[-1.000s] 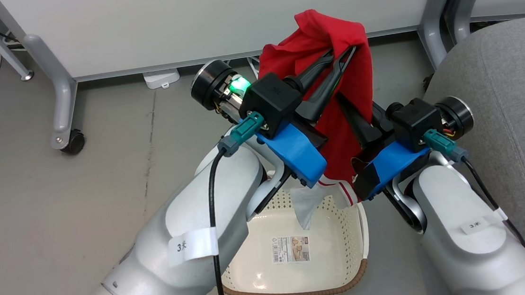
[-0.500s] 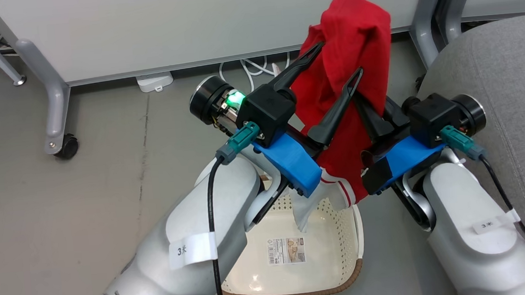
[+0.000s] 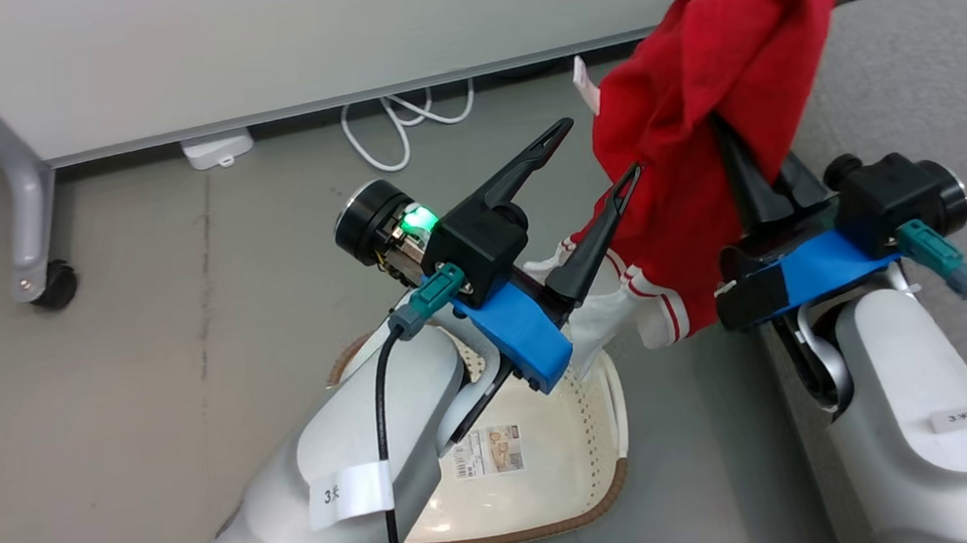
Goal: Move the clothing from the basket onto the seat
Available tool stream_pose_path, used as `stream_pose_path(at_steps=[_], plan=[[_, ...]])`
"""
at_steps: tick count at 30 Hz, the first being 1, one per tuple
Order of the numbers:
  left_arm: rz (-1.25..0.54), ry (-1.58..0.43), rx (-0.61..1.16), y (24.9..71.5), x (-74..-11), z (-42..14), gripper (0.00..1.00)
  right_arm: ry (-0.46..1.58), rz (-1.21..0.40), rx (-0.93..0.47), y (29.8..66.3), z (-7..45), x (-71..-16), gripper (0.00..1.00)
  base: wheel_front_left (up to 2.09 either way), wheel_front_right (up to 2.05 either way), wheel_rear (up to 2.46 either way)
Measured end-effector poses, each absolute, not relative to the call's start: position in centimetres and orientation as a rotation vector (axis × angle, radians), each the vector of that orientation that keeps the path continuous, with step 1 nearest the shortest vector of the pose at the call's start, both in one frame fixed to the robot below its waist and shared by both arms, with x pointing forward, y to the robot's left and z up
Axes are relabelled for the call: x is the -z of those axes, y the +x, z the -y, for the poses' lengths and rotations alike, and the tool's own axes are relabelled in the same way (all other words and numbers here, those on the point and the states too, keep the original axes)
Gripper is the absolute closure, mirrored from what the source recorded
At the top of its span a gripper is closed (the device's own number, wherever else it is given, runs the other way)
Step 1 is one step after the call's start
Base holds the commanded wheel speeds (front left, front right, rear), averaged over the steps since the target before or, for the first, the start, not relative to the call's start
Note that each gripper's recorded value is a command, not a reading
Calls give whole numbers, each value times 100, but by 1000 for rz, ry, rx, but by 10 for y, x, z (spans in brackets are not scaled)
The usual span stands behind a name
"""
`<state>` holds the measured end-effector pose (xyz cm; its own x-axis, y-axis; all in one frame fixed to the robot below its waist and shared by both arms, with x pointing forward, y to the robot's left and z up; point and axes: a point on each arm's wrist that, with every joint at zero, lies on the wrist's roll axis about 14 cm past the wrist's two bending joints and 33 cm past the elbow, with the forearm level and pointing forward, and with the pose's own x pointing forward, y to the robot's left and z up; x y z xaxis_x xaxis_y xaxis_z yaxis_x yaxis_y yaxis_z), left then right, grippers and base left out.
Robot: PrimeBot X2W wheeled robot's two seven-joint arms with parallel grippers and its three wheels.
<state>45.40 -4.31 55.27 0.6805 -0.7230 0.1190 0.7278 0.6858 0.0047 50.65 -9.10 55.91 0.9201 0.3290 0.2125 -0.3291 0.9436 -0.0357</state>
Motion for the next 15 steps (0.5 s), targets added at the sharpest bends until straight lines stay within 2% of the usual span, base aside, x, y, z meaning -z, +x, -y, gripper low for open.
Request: stream_pose_path(at_steps=[15], plan=[[63,-71,993,446,-520,104,0,-47,255,-64,489,199,-567,100,0,0,0]])
